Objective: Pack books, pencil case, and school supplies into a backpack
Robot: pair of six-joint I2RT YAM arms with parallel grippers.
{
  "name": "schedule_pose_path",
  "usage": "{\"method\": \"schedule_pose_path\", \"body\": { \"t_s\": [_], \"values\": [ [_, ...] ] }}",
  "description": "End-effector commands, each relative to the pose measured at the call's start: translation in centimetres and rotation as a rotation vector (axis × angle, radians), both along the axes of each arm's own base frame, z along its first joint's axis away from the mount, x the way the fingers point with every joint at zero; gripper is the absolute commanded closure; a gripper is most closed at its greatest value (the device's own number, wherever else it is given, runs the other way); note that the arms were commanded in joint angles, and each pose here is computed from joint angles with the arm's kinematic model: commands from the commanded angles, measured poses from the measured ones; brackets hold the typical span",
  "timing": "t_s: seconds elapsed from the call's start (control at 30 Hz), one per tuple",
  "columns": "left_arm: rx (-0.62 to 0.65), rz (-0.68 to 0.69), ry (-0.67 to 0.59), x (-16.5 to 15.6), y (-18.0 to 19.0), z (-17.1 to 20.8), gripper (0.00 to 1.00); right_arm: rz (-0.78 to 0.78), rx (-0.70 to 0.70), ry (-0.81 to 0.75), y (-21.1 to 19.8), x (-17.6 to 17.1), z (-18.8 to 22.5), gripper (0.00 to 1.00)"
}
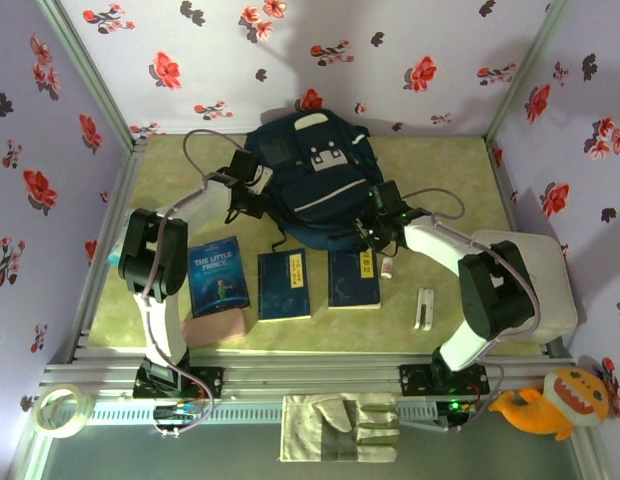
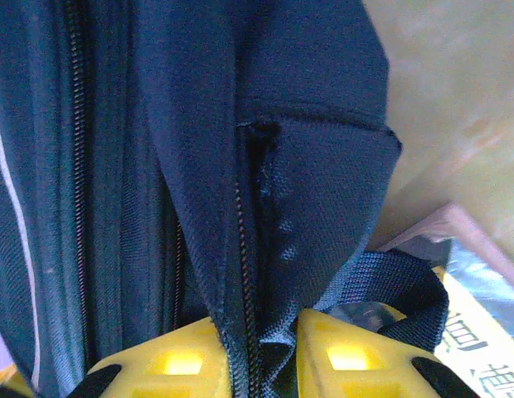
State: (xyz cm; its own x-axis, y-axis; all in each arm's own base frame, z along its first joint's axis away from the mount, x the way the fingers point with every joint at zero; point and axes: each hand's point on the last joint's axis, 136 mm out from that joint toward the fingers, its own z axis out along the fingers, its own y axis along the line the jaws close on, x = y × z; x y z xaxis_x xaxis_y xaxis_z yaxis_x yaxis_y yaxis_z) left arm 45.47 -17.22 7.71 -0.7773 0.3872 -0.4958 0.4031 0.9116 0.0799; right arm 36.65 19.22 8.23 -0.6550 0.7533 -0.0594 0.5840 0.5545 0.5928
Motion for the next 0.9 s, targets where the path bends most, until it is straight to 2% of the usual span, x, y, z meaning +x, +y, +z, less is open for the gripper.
{"method": "schedule_pose_path", "body": {
  "t_s": [0.0, 0.23, 0.33, 0.4, 0.5, 0.63, 0.73, 0.87],
  "values": [
    [-0.020, 0.123, -0.088, 2.4, 1.9, 2.5, 0.96, 0.103, 0.122, -0.133, 4.3, 2.3, 3.0, 0.75],
    [-0.115, 0.331, -0.078, 2.0, 5.4, 5.2, 0.67, 0.288, 0.218, -0.185, 12.1, 3.3, 4.2, 0.74],
    [-0.169, 0.426, -0.078, 1.5, 7.0, 6.1, 0.54, 0.340, 0.191, -0.184, 14.0, 4.0, 3.5, 0.70],
    [-0.217, 0.472, -0.064, 1.0, 7.7, 6.4, 0.48, 0.369, 0.164, -0.160, 14.4, 4.3, 2.7, 0.65],
    [-0.273, 0.491, -0.036, 0.0, 7.8, 6.6, 0.41, 0.401, 0.068, -0.142, 13.6, 4.3, 1.9, 0.54],
    [-0.322, 0.483, 0.009, -1.8, 7.2, 6.6, 0.31, 0.431, -0.066, -0.172, 10.8, 3.6, 3.2, 0.39],
    [-0.395, 0.466, 0.053, -3.0, 5.9, 6.8, 0.24, 0.442, -0.175, -0.217, 7.7, 2.7, 5.2, 0.31],
    [-0.464, 0.425, 0.078, -4.2, 3.4, 7.5, 0.15, 0.448, -0.352, -0.207, 3.0, 0.4, 5.6, 0.27]
  ]
}}
